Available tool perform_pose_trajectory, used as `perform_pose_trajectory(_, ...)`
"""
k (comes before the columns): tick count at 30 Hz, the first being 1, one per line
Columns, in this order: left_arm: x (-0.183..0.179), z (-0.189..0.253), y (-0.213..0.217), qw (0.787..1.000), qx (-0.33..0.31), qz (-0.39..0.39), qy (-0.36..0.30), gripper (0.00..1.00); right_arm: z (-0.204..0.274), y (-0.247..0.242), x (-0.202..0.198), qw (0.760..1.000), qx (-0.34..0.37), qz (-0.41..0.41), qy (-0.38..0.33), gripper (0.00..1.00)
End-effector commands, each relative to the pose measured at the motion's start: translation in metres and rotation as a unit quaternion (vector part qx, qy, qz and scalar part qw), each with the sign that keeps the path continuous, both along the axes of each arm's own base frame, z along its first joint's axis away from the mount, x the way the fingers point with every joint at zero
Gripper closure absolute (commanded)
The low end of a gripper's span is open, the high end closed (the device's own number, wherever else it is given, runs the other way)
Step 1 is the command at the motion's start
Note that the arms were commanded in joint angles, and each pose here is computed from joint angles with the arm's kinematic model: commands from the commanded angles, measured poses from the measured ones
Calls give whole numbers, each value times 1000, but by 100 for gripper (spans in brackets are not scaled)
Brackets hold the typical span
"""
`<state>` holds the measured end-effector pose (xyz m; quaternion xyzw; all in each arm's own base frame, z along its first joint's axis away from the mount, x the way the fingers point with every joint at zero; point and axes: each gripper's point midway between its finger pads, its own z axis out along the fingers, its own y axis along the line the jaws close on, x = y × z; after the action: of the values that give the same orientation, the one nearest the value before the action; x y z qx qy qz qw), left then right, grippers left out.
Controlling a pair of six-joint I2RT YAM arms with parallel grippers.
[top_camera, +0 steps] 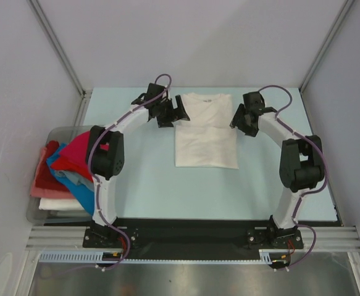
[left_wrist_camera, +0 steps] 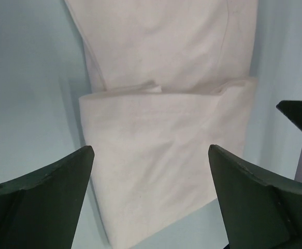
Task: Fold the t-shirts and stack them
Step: Fold the tshirt
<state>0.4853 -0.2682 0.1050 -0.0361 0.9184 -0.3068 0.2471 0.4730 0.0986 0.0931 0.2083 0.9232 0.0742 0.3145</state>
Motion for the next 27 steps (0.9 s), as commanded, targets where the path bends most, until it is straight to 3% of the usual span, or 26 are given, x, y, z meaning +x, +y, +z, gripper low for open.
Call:
perform_pose_trajectory(1,-13,50,8,998,-4,-4,-64,3,43,-3,-17,998,19,7,-67,30)
perform_pose_trajectory(2,-30,30,14,999,7,-2,-42,4,39,-3,-27,998,23,10,-64,32)
perform_pose_trajectory(4,-49,39,16,999,6,-2,-52,6,13,1,-54,998,39,26,-37,36)
perform_pose_trajectory(5,-66,19,21,999,13,-1,-33,8,18,1,-63,998,44,30,-43,38)
perform_pose_trajectory(11,-132,-5,16,999,13,-26,-18,18,-26,8,-125,995,81,55,-1,46)
perform_pose_trajectory(23,-177,-52,12,999,24,-42,22,26,-51,17,-154,991,108,71,28,47)
perform_pose_trajectory(27,-180,-61,14,998,31,-40,29,31,-58,19,-152,990,112,72,38,61)
